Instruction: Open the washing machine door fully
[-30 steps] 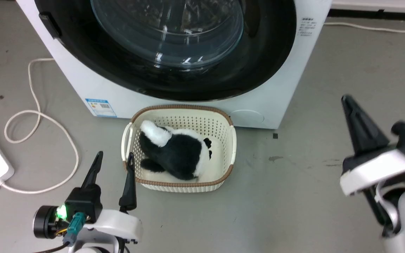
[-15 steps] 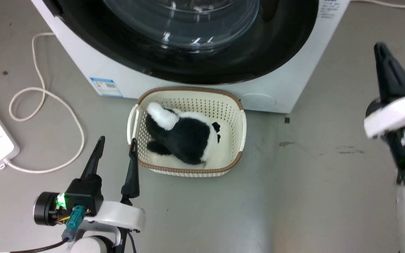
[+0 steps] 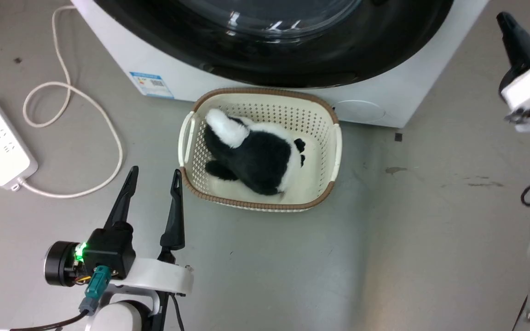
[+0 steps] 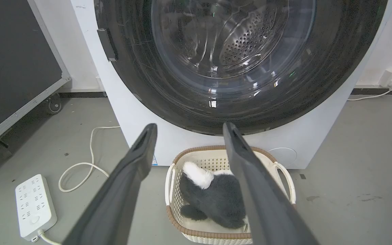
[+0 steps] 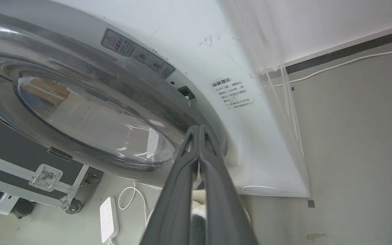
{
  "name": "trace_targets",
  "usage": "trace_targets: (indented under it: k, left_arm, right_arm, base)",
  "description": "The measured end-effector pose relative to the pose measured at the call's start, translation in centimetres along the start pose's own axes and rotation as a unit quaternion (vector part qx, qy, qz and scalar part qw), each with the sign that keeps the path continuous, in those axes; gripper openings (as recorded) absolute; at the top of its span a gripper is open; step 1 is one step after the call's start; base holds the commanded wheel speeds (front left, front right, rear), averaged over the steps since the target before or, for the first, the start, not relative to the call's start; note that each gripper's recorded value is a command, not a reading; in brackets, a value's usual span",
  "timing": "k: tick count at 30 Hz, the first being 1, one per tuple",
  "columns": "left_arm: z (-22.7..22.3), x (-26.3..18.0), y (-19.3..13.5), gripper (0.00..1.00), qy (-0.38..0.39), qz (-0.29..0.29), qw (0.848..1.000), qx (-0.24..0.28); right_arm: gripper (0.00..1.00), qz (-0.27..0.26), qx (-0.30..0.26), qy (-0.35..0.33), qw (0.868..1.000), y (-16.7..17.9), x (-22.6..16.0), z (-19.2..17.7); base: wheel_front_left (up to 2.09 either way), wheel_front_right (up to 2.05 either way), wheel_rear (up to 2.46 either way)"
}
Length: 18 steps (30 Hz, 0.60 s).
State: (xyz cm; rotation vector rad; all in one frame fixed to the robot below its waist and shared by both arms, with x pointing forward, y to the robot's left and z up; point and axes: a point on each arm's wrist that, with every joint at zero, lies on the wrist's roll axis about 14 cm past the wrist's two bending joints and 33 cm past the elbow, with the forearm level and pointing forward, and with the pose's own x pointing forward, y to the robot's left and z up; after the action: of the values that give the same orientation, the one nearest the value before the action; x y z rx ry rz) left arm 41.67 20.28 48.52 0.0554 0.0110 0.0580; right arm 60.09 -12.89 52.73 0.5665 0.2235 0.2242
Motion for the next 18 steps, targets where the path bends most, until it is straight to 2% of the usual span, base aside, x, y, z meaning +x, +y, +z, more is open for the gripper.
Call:
trace_targets:
  k: [8,18]
  left_arm:
    - [-0.2,0.2,0.2,1.0,-0.002,0.003,1.0,0.004]
    - [-1.0,0.4,0.7,1.0,0.004,0.009,1.0,0.008]
  right_arm:
    - [0.0,0.009,0.086,0.04,0.995,0.3,3.2,-0.2]
    - [0.0,0.029,0.173,0.099,0.979,1.1,6.2,-0.7]
  base:
    - [0.0,0.0,0.0]
    - [0.0,0.0,0.0]
